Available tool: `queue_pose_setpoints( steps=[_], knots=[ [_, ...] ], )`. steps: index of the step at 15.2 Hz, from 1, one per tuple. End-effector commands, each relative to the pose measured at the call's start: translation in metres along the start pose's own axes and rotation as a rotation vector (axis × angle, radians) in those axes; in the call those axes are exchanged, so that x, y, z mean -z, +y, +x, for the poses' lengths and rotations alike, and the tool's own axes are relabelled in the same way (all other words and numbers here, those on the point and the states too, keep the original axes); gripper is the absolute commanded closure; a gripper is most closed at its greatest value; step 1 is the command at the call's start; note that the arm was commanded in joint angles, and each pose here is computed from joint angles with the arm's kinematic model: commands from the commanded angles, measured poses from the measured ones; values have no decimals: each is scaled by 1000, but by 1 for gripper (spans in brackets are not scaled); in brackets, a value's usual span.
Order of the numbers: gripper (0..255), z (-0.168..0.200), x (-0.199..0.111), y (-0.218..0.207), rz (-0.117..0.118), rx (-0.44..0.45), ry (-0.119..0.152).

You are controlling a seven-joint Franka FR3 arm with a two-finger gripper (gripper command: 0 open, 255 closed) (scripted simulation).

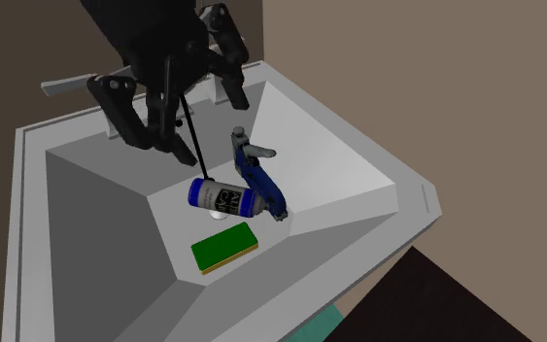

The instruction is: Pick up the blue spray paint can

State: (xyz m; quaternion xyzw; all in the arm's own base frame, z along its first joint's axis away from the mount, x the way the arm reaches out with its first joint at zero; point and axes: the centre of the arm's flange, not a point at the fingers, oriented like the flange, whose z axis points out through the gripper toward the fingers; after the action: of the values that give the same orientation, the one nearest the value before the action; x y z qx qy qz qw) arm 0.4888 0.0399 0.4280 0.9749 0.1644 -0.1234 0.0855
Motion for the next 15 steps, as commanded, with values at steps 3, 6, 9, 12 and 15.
queue_pose_setpoints(
  steps=[3,6,9,12,15],
  knots=[
    [0,49,-30,1,-41,44,-39],
    [0,84,-54,1,-72,77,-67],
    [0,119,-79,2,-102,109,-96],
    [0,153,-104,2,-132,141,-125],
    [0,187,-131,2,-163,174,-154]
  ],
)
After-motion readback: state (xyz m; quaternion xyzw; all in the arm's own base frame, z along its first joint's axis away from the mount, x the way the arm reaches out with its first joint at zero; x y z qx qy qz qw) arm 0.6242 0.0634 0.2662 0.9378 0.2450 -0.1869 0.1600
